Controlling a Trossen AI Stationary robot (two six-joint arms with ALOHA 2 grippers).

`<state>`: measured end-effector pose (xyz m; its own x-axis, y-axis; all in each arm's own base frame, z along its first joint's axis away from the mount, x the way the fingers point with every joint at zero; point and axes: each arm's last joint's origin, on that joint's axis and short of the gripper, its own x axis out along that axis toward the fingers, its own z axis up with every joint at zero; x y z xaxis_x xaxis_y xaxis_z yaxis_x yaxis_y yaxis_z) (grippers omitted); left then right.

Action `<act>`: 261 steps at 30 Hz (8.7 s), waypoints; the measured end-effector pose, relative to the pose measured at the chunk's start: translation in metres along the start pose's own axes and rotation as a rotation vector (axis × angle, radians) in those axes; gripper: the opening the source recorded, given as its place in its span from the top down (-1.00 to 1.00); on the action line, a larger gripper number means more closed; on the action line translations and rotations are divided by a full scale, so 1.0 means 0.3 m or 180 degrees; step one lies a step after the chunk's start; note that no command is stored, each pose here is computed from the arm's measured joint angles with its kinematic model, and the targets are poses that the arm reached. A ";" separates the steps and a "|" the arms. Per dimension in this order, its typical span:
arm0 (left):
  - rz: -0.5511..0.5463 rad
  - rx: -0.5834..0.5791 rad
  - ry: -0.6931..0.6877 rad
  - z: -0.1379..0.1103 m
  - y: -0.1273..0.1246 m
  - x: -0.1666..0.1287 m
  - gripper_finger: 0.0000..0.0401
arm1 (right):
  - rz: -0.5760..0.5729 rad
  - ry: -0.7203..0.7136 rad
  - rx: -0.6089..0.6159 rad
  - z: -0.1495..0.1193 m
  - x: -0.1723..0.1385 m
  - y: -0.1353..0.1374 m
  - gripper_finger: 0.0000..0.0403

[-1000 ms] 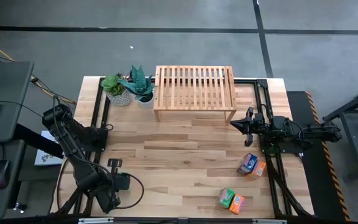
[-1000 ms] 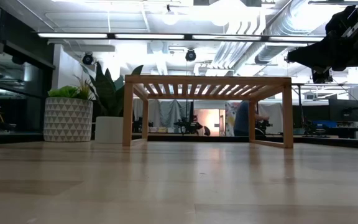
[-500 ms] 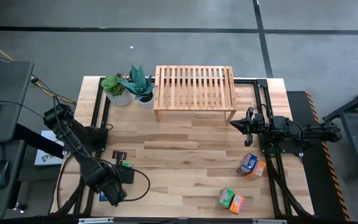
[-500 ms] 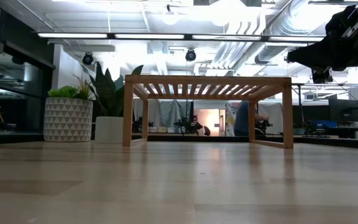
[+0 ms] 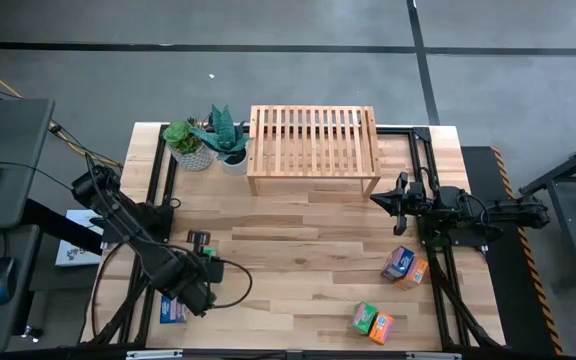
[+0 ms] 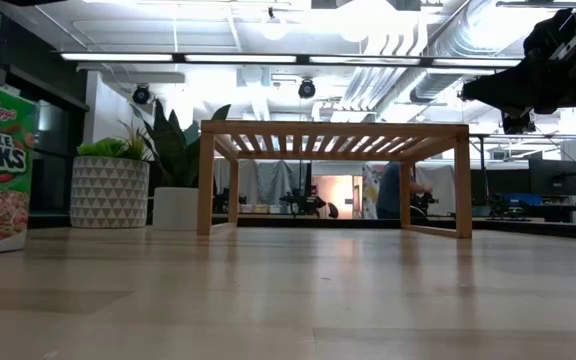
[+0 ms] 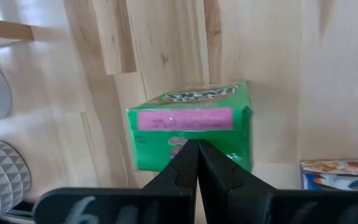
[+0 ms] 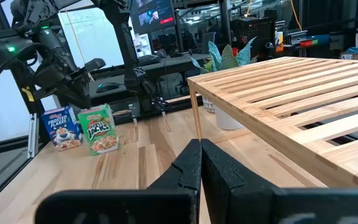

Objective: Stack cereal on shelf
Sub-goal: Put the left green cereal box on the shelf

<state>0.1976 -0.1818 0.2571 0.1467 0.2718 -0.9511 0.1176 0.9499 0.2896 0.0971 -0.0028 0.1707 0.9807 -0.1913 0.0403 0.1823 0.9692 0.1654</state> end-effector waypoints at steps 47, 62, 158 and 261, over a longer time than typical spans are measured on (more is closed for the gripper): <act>0.0118 -0.2959 -0.0036 0.029 0.131 -0.142 -0.35 | -0.0001 0.0000 0.0000 0.000 0.000 0.000 1.00; 0.0165 -0.3523 -0.0396 -0.047 0.036 -0.153 -0.35 | 0.0000 0.0001 0.0000 0.000 0.000 0.000 1.00; 0.0786 -0.4202 -0.0888 -0.024 -0.166 0.131 -0.50 | 0.0001 0.0001 -0.0001 0.000 0.000 0.000 1.00; 0.1189 -0.4383 -0.1411 0.171 1.277 0.018 0.22 | 0.0000 0.0001 0.0000 0.000 0.000 0.000 1.00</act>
<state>0.2938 0.1758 0.3684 0.2670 0.6978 -0.6647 -0.9507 0.3034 -0.0633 0.0972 -0.0028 0.1707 0.9807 -0.1914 0.0400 0.1824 0.9692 0.1654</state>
